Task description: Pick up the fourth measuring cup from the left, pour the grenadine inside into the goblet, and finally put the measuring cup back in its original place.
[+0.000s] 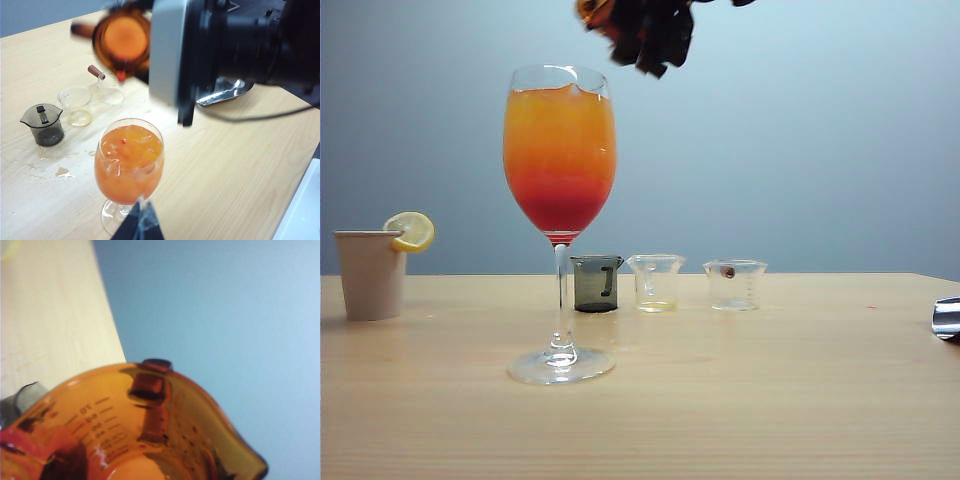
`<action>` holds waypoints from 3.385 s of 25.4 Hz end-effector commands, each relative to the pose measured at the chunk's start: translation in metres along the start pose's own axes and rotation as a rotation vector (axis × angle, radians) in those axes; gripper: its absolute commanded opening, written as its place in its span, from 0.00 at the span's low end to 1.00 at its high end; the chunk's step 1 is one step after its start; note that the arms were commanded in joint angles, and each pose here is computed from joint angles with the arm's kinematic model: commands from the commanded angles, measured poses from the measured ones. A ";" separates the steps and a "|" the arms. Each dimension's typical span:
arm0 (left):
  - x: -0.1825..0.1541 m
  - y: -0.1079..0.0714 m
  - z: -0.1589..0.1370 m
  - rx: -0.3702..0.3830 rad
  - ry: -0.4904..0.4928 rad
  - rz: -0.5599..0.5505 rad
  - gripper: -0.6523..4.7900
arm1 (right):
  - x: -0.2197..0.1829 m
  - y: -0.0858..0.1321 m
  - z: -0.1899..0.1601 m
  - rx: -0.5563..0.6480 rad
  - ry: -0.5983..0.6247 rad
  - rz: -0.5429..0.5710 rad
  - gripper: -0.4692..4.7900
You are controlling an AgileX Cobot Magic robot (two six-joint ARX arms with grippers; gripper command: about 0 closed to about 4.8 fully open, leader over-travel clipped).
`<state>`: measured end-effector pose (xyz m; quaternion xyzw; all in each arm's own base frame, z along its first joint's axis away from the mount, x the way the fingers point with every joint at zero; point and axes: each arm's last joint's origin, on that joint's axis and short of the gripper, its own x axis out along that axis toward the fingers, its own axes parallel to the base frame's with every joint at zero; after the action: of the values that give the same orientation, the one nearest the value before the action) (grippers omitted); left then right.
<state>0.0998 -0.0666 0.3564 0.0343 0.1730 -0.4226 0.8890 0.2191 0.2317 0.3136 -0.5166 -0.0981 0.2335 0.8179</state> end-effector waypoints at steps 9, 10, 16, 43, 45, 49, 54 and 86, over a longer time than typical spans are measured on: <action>-0.001 -0.001 0.003 0.009 -0.022 -0.005 0.11 | -0.011 -0.067 -0.059 0.640 0.096 -0.277 0.09; -0.001 -0.001 0.003 0.009 -0.022 -0.005 0.11 | -0.011 -0.069 -0.063 0.657 0.103 -0.288 0.09; -0.001 -0.001 0.003 0.009 -0.023 -0.005 0.11 | -0.010 -0.078 -0.091 0.752 0.137 -0.331 0.09; -0.001 0.000 0.003 0.010 -0.026 0.001 0.11 | 0.042 0.005 -0.225 0.915 0.257 -0.379 0.09; -0.001 0.000 0.003 0.010 -0.026 0.001 0.11 | 0.044 0.009 -0.233 0.944 0.262 -0.385 0.09; -0.001 0.000 0.003 0.010 -0.026 0.001 0.11 | 0.047 0.017 -0.248 0.958 0.288 -0.401 0.09; -0.001 0.000 0.004 0.010 -0.026 0.001 0.11 | 0.048 0.021 -0.260 0.987 0.290 -0.424 0.09; 0.003 0.002 0.007 0.009 -0.043 0.002 0.11 | 0.092 0.054 -0.291 1.097 0.252 -0.275 0.09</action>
<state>0.1045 -0.0692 0.3587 0.0319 0.1597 -0.4225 0.8916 0.3991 0.0622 0.1222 -0.0313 0.0871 0.0695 0.9933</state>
